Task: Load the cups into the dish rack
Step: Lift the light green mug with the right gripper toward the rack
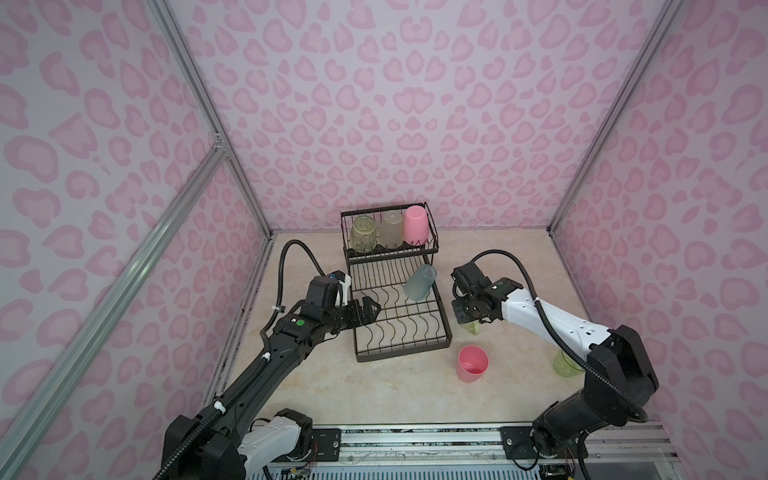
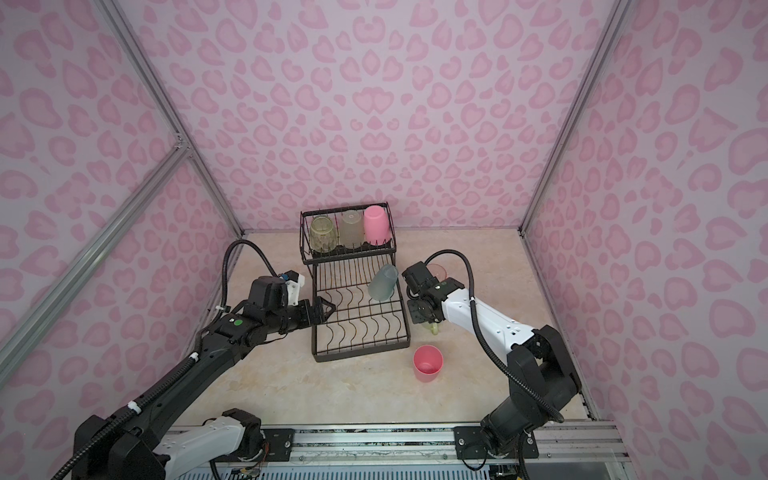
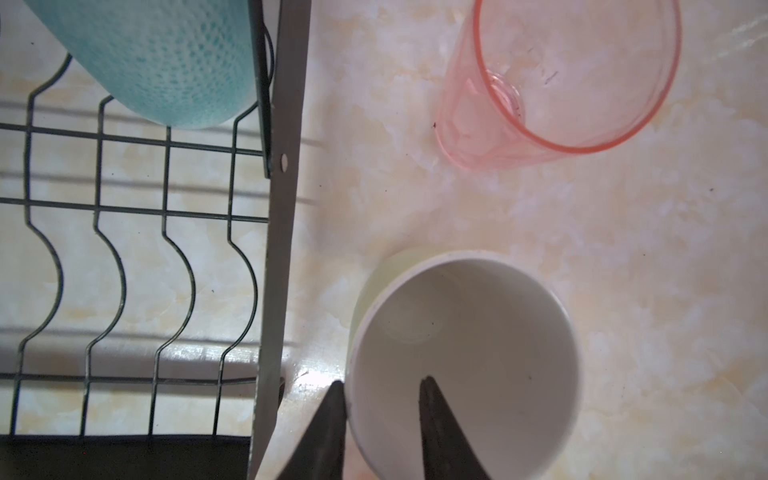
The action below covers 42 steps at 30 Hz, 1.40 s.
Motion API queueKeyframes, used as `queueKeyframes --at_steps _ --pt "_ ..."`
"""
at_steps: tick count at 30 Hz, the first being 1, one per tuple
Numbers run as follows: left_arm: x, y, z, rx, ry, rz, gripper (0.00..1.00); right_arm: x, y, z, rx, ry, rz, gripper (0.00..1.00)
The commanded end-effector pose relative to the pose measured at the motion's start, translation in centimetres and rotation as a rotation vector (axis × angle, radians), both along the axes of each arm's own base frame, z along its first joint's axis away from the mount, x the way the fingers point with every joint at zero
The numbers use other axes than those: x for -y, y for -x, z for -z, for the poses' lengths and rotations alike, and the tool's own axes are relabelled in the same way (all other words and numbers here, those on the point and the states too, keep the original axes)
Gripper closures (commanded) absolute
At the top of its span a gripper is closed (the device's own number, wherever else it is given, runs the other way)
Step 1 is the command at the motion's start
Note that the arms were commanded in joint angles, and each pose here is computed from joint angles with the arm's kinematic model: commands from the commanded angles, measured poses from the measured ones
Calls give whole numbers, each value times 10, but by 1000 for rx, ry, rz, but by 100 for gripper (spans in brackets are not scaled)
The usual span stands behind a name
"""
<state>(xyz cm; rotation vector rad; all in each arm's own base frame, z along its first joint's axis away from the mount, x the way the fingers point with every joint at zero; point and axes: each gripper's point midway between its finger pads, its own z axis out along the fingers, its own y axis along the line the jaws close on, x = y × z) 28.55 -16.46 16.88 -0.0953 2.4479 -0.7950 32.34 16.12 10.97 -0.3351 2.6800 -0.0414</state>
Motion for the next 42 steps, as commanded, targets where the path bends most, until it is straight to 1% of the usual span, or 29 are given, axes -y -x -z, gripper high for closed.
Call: queueKeyframes --at_steps 1,8,12,20,23,25,29,34,42 --pt "5 -6 -13 57 20 18 1 -5 -8 0 11 -36 40 64" --pt "3 -5 -11 56 15 13 1 -15 -18 2 -2 -69 82 64" --pt "3 -5 -10 56 11 12 1 -15 -22 6 -16 -57 106 65" --pt "3 -4 -8 52 14 13 1 -12 -26 19 -33 -22 130 72" --pt "3 -4 -8 52 15 11 1 -15 -26 23 -46 -29 126 77" --pt "3 -4 -8 51 17 8 1 -15 -27 23 -41 -29 130 84" --pt "3 -3 -8 40 29 -3 1 -11 -27 16 -19 -19 138 100" --pt "6 -1 -13 26 70 -13 1 -3 -24 0 33 -26 154 100" --pt "10 2 -26 16 163 -51 1 8 -19 -50 157 -69 163 100"
